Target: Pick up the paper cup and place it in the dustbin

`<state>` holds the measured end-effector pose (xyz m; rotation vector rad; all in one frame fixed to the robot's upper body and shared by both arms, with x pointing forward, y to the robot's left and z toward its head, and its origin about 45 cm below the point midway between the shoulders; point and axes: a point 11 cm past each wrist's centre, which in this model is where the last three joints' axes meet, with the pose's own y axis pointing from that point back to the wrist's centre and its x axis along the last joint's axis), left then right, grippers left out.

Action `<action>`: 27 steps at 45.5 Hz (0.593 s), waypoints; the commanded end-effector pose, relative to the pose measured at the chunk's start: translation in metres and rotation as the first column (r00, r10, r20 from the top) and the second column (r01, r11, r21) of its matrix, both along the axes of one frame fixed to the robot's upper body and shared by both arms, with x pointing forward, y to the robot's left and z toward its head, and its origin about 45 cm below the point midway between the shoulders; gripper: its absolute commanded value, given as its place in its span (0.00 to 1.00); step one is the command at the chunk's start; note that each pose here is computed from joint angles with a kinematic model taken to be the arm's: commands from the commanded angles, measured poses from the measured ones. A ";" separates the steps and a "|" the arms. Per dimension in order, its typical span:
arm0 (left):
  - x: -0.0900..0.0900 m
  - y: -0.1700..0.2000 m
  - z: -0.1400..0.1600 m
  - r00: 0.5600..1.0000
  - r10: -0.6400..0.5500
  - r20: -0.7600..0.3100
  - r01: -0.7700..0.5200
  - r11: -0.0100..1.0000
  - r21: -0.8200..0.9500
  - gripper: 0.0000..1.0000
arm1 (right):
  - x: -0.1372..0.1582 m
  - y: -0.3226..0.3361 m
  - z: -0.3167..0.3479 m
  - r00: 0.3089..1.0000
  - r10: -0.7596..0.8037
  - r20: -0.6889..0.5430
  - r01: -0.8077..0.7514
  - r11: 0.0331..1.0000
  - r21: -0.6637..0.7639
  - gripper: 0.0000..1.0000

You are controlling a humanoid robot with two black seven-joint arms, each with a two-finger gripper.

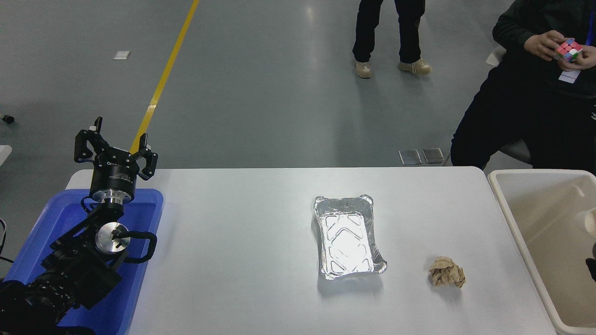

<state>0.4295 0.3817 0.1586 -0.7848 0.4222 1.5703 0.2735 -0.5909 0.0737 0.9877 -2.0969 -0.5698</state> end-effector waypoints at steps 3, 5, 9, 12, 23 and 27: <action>0.000 0.000 0.000 1.000 -0.001 0.000 0.001 1.000 0.001 0.99 | -0.014 0.002 -0.012 0.999 -0.038 -0.004 0.038 0.999 0.034 0.90; 0.000 0.000 0.000 1.000 -0.001 0.000 0.001 1.000 0.001 0.99 | -0.014 0.002 -0.012 0.999 -0.039 -0.003 0.039 0.999 0.035 1.00; 0.000 0.000 0.000 1.000 0.000 0.000 0.000 1.000 -0.001 0.99 | -0.012 0.002 -0.011 1.000 -0.026 -0.007 0.026 0.999 0.032 1.00; 0.000 0.000 0.000 1.000 0.000 0.000 0.000 1.000 -0.001 0.99 | -0.010 0.002 -0.009 1.000 -0.020 -0.005 0.021 0.999 0.030 1.00; 0.000 0.000 0.000 1.000 0.000 0.000 0.000 1.000 -0.001 0.99 | 0.023 0.010 0.011 0.998 0.055 0.025 -0.055 0.998 0.013 1.00; 0.000 0.000 0.000 1.000 -0.001 0.000 0.001 1.000 0.001 0.99 | 0.046 0.009 0.033 0.988 0.156 -0.008 -0.157 0.986 -0.065 1.00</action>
